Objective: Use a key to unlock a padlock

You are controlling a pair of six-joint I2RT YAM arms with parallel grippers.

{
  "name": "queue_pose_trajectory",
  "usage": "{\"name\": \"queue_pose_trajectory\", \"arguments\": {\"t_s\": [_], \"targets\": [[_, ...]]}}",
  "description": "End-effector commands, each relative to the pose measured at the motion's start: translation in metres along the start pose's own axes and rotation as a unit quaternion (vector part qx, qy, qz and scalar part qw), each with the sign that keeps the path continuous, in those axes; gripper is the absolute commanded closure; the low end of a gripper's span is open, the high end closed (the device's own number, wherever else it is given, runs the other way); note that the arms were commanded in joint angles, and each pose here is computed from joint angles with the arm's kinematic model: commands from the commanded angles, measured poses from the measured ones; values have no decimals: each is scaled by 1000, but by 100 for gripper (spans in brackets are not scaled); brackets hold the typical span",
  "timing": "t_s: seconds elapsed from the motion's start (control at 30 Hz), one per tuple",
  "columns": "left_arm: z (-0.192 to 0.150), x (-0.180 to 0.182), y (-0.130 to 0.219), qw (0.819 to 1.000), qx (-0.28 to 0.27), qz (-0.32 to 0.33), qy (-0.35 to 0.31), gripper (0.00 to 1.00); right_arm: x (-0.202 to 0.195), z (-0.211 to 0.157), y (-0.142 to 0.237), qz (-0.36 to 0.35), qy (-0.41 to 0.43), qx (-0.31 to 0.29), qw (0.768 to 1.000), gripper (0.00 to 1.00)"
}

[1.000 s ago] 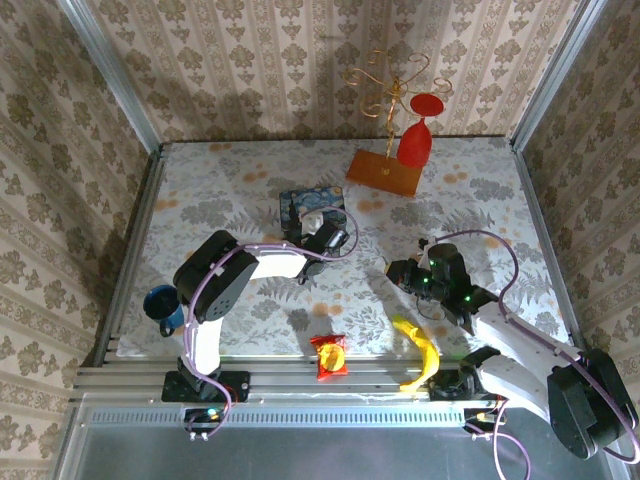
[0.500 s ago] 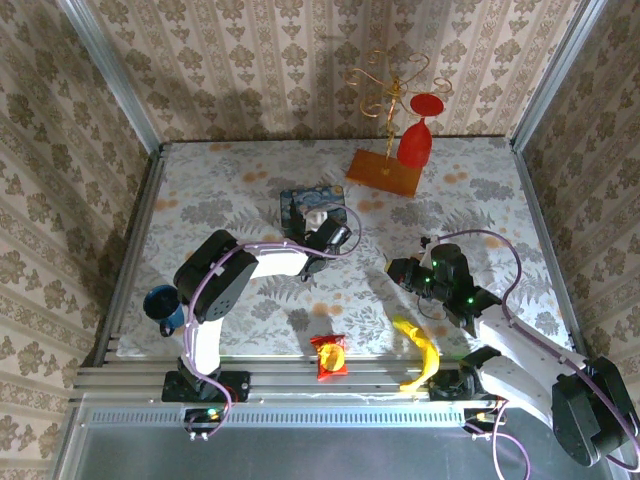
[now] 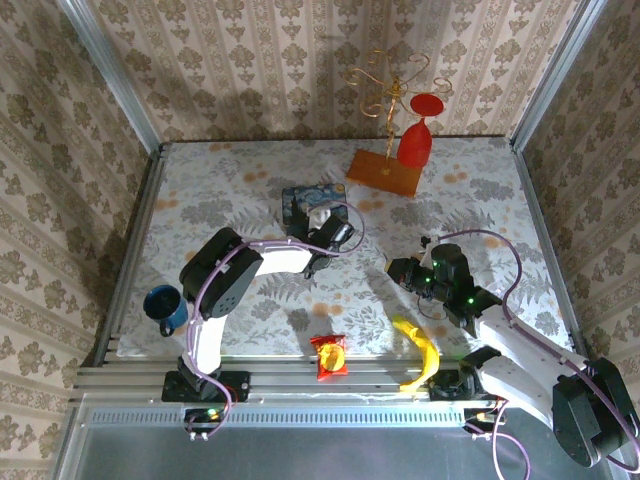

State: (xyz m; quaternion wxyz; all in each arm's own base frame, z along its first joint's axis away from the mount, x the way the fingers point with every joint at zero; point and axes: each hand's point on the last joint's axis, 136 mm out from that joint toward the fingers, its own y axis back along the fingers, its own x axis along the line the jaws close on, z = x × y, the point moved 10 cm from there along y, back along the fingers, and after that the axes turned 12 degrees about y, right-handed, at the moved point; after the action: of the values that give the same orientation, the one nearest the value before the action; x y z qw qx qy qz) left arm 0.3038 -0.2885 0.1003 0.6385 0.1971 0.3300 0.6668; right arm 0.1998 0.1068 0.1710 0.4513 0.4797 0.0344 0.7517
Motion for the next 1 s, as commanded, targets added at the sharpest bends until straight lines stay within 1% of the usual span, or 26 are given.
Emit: {"name": "queue_pose_trajectory", "arguments": {"t_s": [0.0, 0.07, 0.23, 0.33, 0.53, 0.7, 0.87, 0.97], "targets": [[7, -3, -3, 1000, -6, 2, 0, 61, -1, 1, 2, -4, -7, -8, 1000, 100], [7, -3, -3, 1000, -4, 6, -2, 68, -1, 1, 2, -4, -7, -8, 1000, 100], [8, -3, -1, 1000, -1, 7, -2, 76, -2, 0, 2, -5, -7, -6, 1000, 100], [9, -3, 1, 1000, 4, 4, -1, 83, -3, 0, 2, -6, -6, -5, 1000, 100], [10, -1, 11, 999, 34, 0, 6, 96, -6, -6, 0, -14, 9, 0, 1000, 100], [10, 2, 24, 995, 82, 3, 50, 99, -7, -18, -9, -28, 53, 11, 998, 100], [9, -1, 32, 986, 129, -13, 108, 100, -4, -27, -27, -8, 84, 23, 996, 100], [9, -3, 36, 979, 143, -26, 142, 100, 0, -29, -37, 6, 100, 32, 994, 100]]}}
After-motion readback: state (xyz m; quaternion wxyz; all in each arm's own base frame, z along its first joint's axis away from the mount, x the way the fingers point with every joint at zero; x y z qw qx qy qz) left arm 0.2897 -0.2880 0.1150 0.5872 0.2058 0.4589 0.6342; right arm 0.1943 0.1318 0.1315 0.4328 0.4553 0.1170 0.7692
